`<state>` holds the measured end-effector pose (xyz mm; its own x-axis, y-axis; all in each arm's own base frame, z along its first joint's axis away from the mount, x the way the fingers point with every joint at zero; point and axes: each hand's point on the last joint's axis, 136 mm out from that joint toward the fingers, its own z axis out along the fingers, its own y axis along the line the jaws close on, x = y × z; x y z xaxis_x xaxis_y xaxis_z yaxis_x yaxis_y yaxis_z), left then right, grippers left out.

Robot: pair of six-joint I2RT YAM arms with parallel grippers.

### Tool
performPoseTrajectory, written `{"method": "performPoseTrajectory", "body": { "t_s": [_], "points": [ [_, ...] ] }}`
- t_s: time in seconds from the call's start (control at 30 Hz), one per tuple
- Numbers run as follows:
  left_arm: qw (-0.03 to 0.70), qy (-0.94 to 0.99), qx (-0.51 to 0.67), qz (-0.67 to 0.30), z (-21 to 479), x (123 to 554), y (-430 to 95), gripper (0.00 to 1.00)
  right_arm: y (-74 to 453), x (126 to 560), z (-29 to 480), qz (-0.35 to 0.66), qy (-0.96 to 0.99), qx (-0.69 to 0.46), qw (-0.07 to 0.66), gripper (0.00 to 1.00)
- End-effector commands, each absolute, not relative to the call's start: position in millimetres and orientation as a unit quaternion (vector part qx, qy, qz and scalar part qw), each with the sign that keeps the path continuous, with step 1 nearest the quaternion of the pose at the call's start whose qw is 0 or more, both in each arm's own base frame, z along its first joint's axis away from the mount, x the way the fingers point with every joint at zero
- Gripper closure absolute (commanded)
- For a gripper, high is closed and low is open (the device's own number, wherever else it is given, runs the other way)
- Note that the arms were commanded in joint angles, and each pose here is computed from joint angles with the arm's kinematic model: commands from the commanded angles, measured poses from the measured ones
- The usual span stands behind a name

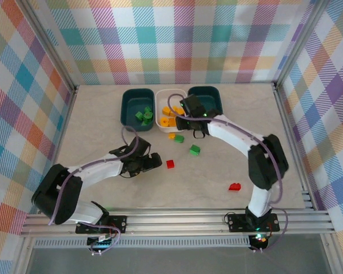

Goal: Sort the legos into containers by color

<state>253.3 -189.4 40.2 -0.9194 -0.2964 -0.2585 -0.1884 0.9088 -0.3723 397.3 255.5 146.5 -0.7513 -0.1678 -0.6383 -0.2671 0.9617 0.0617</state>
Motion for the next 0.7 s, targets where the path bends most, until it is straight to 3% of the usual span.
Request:
{"method": "performPoseTrajectory", "body": {
  "t_s": [0.0,0.2,0.37,0.57,0.67],
  "points": [
    [0.168,0.962,-0.097,-0.193,54.3,262.4,-219.7,0.04,213.8,368.3,126.2,0.035,0.948,-0.051,0.311,0.41],
    [0.152,0.97,-0.065,-0.179,45.4,264.7,-269.1,0.06,133.9,319.4,112.5,-0.041,0.948,0.032,0.314,0.33],
    [0.145,0.98,-0.066,-0.116,20.6,273.8,-280.0,0.17,99.5,311.3,112.0,-0.033,0.944,0.087,0.318,0.32],
    [0.157,0.983,-0.071,-0.064,10.8,281.8,-276.5,0.52,99.8,314.0,114.1,-0.014,0.939,0.094,0.331,0.34],
    [0.161,0.983,-0.066,-0.058,13.9,283.9,-280.3,0.61,99.8,314.5,112.8,-0.009,0.937,0.096,0.336,0.34]
  ]
}}
